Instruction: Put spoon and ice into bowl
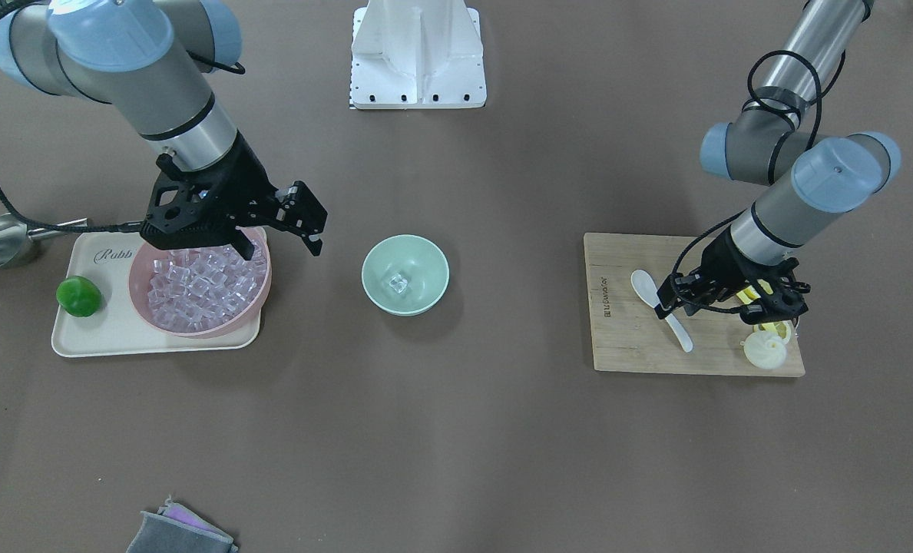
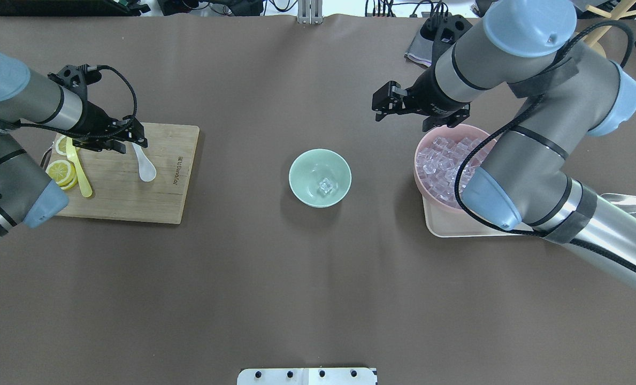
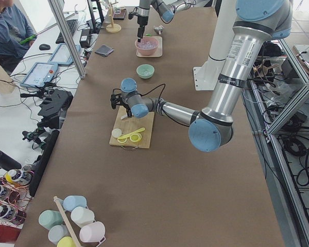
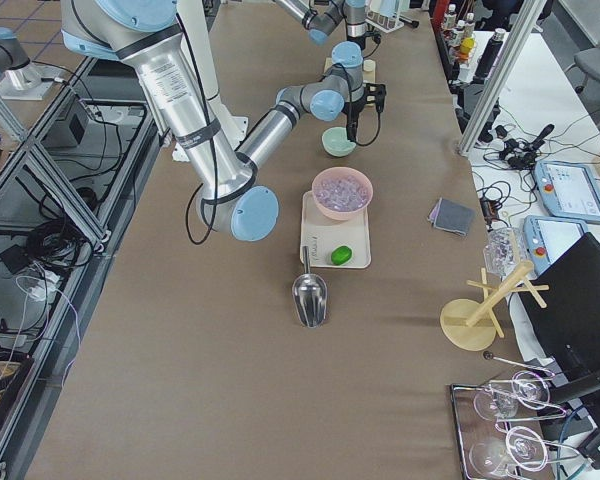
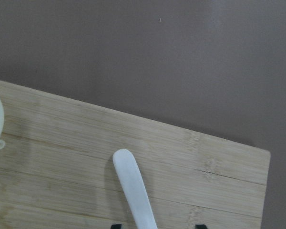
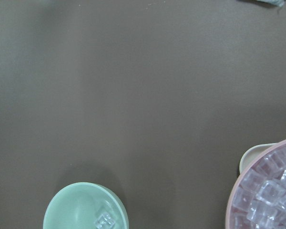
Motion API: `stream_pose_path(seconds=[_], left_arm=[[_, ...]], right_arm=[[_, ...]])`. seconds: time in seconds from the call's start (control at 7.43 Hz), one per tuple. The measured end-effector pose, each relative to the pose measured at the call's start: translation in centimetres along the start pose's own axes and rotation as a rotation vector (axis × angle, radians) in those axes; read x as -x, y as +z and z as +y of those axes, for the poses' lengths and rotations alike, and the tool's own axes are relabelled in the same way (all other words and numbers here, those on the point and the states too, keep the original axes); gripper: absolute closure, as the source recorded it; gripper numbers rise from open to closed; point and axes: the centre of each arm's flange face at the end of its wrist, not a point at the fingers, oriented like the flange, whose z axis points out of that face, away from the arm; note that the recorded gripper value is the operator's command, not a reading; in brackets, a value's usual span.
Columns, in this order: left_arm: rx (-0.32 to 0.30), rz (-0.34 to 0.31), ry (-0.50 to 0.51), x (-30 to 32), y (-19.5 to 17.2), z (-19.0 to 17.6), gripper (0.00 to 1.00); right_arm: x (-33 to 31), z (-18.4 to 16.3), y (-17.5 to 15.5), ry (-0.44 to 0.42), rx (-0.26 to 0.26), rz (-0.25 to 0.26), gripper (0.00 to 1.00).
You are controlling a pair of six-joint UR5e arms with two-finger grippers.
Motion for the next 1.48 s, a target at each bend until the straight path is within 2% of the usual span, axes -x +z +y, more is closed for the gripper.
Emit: stream_pose_path(seconds=[0.54,0.67,0.81,0.94,1.48], left_arm=[[0.015,-0.007,0.001,-0.2,1.0,0.4,0.46],[0.020,-0.008,0.003,-0.3,1.2,0.7,0.50],[0.023,-0.008,0.004,-0.4,1.4,0.9,0.58],[0.024,-0.009,0.004,-0.4,1.5,0.9,0.97],[0.029,-0.010,-0.002,-2.0,1.4,0.5,1.00]], right_arm=[[-8.8,-3.5,-2.5,-0.034,0.047,0.021,0.00],[-11.1,-3.9,-2.6,-0.045,0.054,0.035,0.00],[-13.7,-4.3,-2.8,-0.065,0.059,0.054,0.00],[-16.6,-4.7,-3.2,-0.090,0.066,0.068,0.00],[-25.5,-6.6,-6.1,-0.148,0.081,0.085,0.00]])
